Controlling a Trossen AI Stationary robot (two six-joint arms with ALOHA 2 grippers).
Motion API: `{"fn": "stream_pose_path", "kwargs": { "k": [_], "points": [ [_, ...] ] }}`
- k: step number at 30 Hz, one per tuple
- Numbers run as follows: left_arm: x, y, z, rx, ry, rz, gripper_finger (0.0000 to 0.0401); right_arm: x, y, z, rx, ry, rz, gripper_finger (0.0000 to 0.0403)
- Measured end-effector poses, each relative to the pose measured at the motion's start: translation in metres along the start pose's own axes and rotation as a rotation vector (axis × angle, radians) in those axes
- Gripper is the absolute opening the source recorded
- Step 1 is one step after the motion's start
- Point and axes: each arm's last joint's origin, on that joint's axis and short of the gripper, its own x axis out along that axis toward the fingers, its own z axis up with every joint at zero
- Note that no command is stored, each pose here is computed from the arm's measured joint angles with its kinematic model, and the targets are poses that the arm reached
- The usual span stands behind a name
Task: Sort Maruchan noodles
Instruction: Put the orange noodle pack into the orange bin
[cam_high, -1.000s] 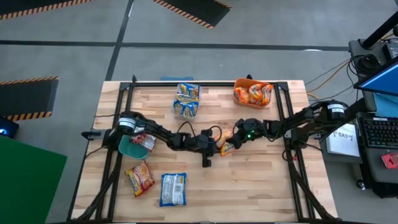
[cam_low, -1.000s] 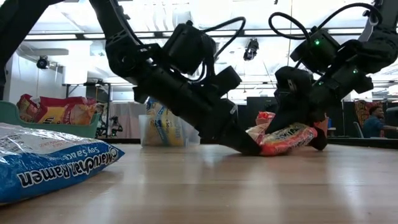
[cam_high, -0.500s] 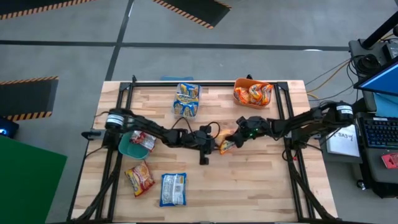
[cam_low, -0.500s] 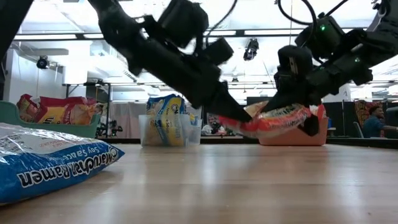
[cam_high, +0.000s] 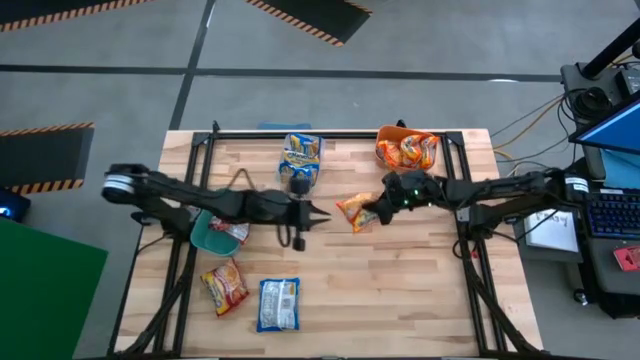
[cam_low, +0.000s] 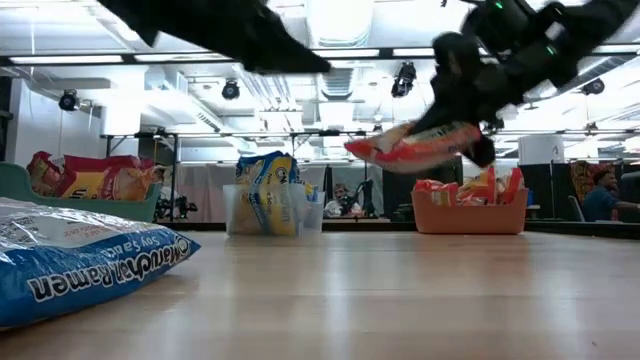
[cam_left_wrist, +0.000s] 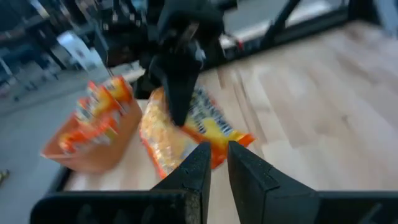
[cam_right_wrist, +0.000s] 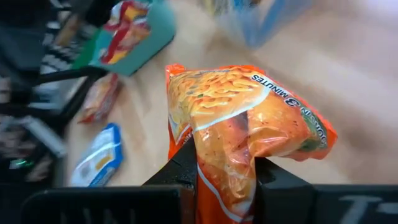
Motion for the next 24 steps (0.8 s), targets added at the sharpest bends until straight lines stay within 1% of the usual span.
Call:
{"fn": "stream_pose_path", "kwargs": {
  "k": [4, 8, 12, 15, 17, 24],
  "points": [
    [-0.027, 0.007, 0.006, -0.012, -0.119, 0.053, 0.0036, -0.013, 0.017, 0.033, -0.046, 0.017, -0.149, 0.0042],
    [-0.046, 0.011, 0.002, -0.014, -0.162, 0.122, 0.0036, -0.027, 0.026, 0.065, -0.071, 0.072, -0.346, 0.0042],
    [-0.056, 0.012, -0.003, -0.036, -0.183, 0.154, 0.0036, -0.041, 0.033, 0.095, -0.051, 0.096, -0.493, 0.0045],
    [-0.058, 0.011, -0.007, -0.036, -0.181, 0.154, 0.0036, -0.051, 0.038, 0.113, -0.059, 0.095, -0.574, 0.0044],
    [-0.059, 0.011, -0.007, -0.031, -0.18, 0.162, 0.0036, -0.056, 0.041, 0.124, -0.055, 0.092, -0.608, 0.0044],
    [-0.059, 0.014, 0.0, 0.023, -0.192, 0.182, 0.0036, -0.069, 0.042, 0.147, -0.026, 0.057, -0.678, 0.0044]
  ]
}}
